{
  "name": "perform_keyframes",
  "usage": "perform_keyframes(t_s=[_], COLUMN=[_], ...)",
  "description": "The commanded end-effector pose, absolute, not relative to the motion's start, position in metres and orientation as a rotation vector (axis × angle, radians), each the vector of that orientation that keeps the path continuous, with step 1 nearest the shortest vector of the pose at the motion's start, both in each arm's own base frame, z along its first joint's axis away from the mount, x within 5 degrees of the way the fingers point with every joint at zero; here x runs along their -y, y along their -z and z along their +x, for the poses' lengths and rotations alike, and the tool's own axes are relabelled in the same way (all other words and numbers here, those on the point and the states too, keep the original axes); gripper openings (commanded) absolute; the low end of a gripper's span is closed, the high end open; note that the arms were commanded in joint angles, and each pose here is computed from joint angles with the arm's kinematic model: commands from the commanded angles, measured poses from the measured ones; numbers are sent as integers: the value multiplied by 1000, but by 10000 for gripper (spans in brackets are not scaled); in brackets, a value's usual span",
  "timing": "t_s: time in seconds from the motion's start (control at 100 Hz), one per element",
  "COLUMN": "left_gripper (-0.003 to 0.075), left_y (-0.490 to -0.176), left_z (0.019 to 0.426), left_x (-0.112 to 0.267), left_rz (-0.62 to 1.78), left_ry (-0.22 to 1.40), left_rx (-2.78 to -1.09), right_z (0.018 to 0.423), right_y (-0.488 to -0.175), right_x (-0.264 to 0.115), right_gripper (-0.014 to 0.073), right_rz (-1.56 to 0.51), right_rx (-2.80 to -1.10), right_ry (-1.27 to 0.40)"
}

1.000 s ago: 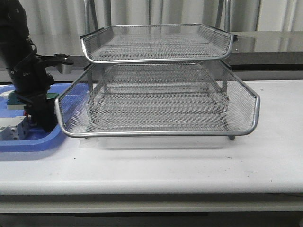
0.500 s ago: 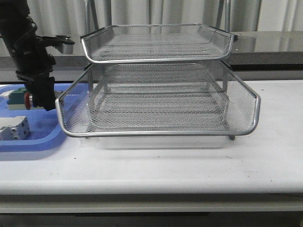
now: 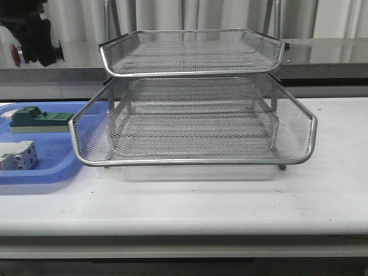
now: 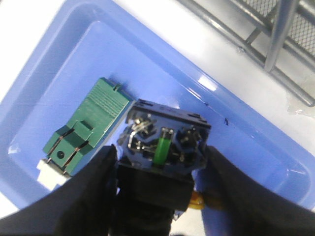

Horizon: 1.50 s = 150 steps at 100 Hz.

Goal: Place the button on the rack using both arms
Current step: 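Grasp the red push button with the left gripper and lift it, then carry the button over the pulled-out tier and release it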

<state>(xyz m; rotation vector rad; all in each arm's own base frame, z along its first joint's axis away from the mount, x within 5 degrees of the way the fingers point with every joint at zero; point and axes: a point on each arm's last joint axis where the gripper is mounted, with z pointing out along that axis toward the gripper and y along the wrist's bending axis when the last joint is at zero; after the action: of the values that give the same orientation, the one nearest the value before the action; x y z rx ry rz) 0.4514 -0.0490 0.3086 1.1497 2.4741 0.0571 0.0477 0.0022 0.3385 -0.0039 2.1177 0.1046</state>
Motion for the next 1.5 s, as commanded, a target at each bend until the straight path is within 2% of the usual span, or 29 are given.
perform_keyframes(t_s=[0.0,0.27,0.57,0.73,0.92,1.23,1.32,1.491], left_gripper=[179,179,179,177,176,183,226,437], left_y=[-366,-399,-404,-390,-357,-312,-308,-308], left_z=[418,348,297,291,293,302,302,303], left_x=[52,75,132,170,215,267,272,273], left_rz=[1099,1182,1378,1514,1660,1725,1732,1726], left_ry=[-69,-44,77,150,212,227,229,228], left_rx=[-2391,-2326,-2213,-2172,-2158,-2085,-2079,-2074], right_z=[49,49,49,49,49,49,49,49], right_y=[-353,-353,-353,-353,-353,-353,-353,-353], right_x=[-2,-2,-2,-2,-2,-2,-2,-2], right_gripper=[-70,-70,-70,-70,-70,-70,-70,-70], right_rz=[-8,-8,-8,-8,-8,-8,-8,-8], right_rx=[-2033,-2033,-2033,-2033,-2033,-2033,-2033,-2033], right_ry=[-99,-99,-99,-99,-99,-99,-99,-99])
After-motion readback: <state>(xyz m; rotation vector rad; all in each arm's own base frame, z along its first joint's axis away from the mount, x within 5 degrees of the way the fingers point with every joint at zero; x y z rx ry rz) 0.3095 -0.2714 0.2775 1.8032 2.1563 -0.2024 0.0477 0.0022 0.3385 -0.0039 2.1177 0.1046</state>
